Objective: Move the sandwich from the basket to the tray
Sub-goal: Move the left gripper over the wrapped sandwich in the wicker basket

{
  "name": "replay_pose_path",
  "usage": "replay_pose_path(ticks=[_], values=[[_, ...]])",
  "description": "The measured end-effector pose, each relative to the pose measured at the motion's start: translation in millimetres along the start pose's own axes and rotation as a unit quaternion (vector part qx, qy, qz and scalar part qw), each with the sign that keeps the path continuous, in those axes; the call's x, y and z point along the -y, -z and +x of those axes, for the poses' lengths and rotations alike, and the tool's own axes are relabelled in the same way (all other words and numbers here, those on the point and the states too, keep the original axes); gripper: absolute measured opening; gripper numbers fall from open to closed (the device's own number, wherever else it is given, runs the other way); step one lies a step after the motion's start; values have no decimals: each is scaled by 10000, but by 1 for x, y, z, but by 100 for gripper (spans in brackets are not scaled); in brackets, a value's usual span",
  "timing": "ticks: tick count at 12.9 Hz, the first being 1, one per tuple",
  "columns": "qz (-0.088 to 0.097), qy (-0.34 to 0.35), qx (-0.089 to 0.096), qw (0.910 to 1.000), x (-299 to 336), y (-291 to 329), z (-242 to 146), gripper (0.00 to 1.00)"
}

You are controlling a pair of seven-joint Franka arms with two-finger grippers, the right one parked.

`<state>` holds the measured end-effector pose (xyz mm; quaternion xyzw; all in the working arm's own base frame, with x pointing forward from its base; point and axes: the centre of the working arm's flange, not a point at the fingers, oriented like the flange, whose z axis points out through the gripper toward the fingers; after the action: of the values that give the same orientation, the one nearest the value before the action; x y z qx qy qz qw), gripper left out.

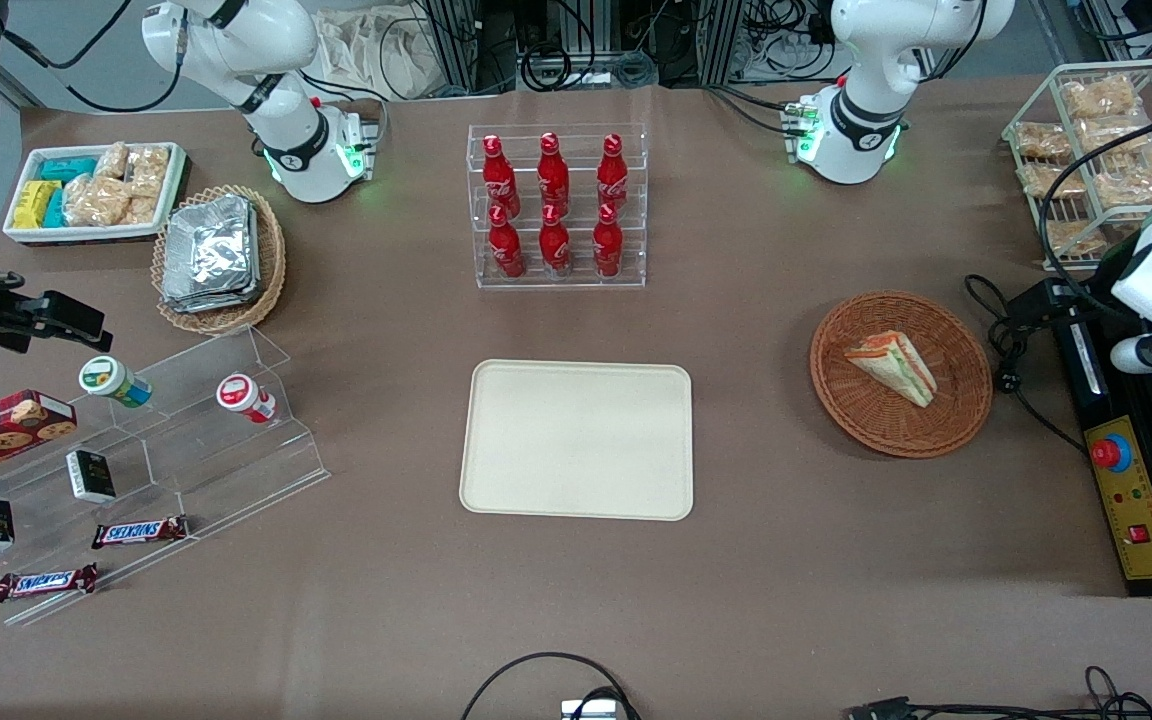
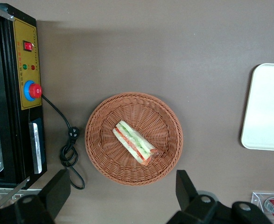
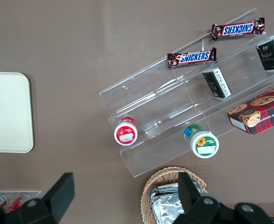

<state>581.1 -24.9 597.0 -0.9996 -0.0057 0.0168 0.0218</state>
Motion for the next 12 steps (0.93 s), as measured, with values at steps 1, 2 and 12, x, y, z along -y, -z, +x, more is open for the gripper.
replay_pose_path(ticks=[1,2,12], values=[[0,-2,0,10000,0,0,0,100],[0,12,-1,10000,-1,0,0,100],[64,2175,171,9759,-37,-104,7,100]])
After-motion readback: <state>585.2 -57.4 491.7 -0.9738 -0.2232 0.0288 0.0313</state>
